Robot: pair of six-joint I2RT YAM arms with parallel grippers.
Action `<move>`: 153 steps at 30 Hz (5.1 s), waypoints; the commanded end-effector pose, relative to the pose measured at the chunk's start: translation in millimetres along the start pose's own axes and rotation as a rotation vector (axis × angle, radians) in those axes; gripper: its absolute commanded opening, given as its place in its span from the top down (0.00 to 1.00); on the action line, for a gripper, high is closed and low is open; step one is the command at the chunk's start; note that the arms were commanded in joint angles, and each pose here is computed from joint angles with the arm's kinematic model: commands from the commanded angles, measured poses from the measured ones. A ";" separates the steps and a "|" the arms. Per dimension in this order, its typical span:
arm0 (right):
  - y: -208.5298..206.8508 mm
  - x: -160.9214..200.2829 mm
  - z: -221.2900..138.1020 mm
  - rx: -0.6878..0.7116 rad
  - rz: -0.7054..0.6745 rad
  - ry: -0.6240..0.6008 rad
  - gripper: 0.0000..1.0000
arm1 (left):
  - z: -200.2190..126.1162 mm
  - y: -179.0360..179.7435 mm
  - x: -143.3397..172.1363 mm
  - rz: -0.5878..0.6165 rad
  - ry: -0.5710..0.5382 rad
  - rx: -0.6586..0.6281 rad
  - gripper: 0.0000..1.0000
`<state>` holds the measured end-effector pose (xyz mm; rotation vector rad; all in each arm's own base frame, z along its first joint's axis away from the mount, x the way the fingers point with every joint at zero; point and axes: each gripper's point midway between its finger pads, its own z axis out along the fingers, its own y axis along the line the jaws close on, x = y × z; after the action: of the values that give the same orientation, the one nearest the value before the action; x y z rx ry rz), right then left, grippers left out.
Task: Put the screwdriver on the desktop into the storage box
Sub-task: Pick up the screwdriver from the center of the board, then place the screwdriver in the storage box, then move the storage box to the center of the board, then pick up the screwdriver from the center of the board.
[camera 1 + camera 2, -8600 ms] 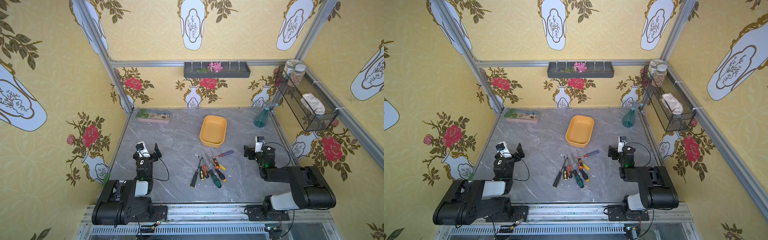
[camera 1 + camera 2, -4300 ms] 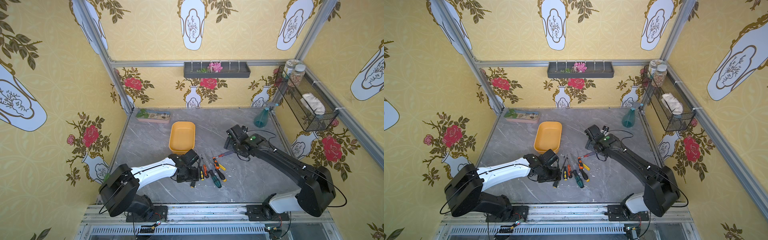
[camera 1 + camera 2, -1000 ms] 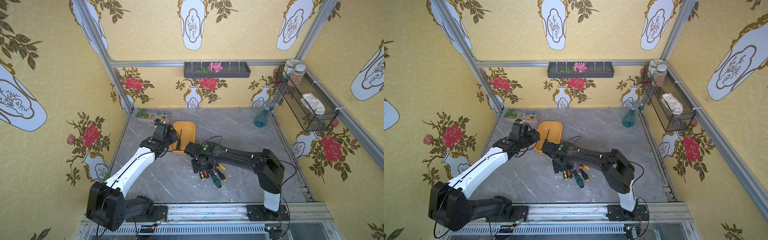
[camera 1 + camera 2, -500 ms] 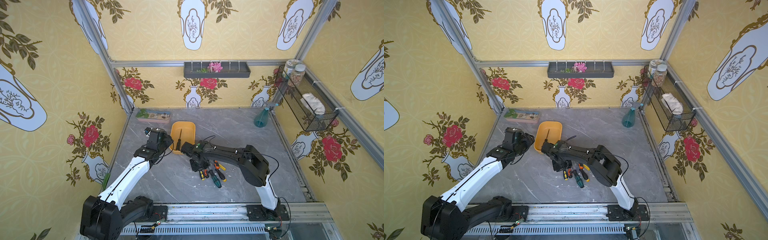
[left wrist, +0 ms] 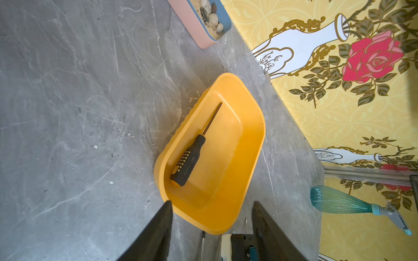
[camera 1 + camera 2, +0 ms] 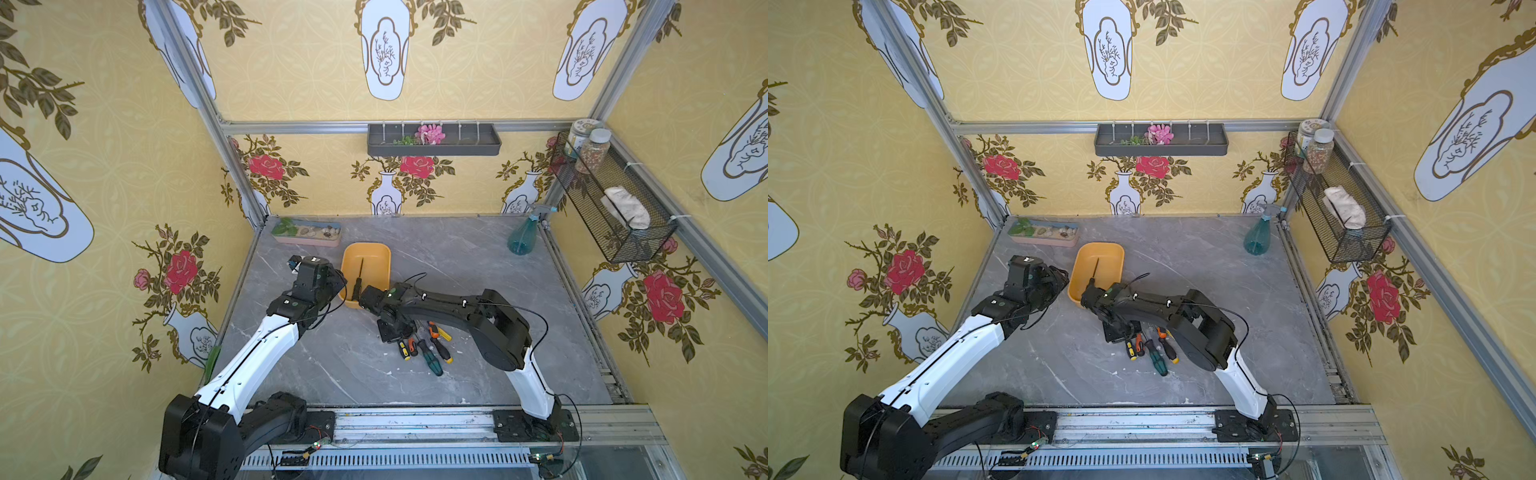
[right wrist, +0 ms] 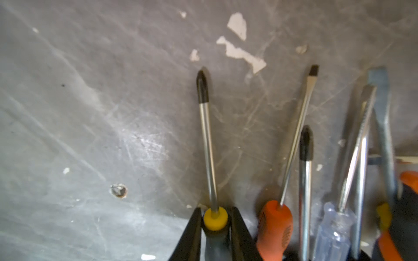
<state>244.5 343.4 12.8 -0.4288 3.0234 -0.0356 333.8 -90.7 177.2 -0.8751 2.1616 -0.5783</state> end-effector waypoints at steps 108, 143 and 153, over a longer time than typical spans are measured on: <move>-39.9 16.0 -56.5 -0.113 0.100 -0.073 0.52 | 71.5 66.8 85.8 0.234 0.303 -0.264 0.88; -37.7 5.3 1.8 -0.007 0.113 -0.048 0.73 | 11.6 33.2 23.9 -0.045 -0.004 -0.079 0.48; -34.8 10.5 -12.5 -0.052 0.126 -0.048 0.88 | 9.7 33.3 17.4 -0.062 -0.019 -0.065 0.48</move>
<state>249.2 309.4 16.6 -0.2565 2.9888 0.0371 316.9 -81.4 140.7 -0.9796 2.1644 -0.5074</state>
